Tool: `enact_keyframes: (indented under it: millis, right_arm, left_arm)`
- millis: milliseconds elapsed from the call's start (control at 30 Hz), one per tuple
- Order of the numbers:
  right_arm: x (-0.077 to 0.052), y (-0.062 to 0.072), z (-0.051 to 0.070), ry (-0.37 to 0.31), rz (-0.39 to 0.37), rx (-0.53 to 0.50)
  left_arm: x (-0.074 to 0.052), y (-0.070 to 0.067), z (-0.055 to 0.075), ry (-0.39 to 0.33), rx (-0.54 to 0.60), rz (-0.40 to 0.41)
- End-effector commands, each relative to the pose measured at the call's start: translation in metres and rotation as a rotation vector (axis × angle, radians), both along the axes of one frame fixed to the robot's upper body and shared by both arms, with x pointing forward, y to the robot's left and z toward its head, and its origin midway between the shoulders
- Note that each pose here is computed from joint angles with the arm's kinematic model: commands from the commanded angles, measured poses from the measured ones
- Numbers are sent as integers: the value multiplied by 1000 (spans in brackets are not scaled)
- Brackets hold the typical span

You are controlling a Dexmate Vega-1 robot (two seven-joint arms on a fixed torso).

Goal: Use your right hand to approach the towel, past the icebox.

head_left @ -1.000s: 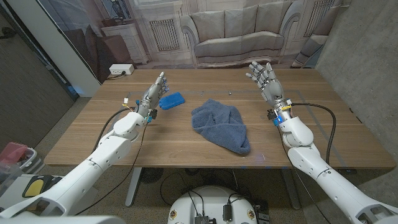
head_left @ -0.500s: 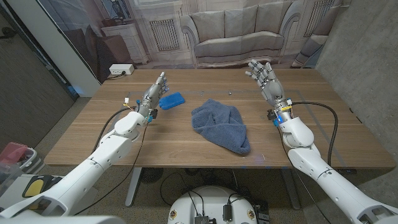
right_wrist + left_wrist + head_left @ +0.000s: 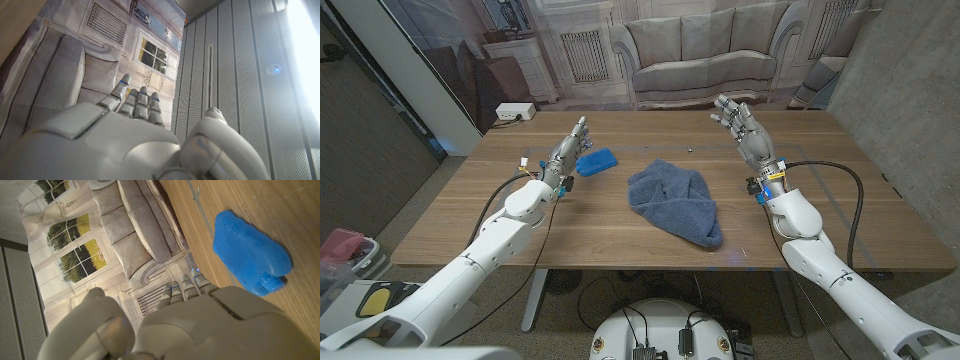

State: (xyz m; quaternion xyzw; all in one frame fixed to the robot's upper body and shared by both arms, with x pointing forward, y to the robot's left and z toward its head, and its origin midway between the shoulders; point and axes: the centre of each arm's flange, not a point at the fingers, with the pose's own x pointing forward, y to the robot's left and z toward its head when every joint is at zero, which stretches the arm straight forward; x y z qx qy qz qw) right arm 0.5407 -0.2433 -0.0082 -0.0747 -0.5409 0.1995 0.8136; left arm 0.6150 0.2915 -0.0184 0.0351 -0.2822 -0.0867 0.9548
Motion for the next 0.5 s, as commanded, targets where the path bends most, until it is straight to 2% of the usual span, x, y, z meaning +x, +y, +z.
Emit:
enact_keyframes:
  millis: [33, 500]
  right_arm:
    - [-7, 9, 5, -64, -52, -45]
    - [-12, 13, 7, -137, -135, -70]
  left_arm:
    - [-2, 4, -4, 1, -11, 4]
    - [-2, 4, -5, -2, -12, -16]
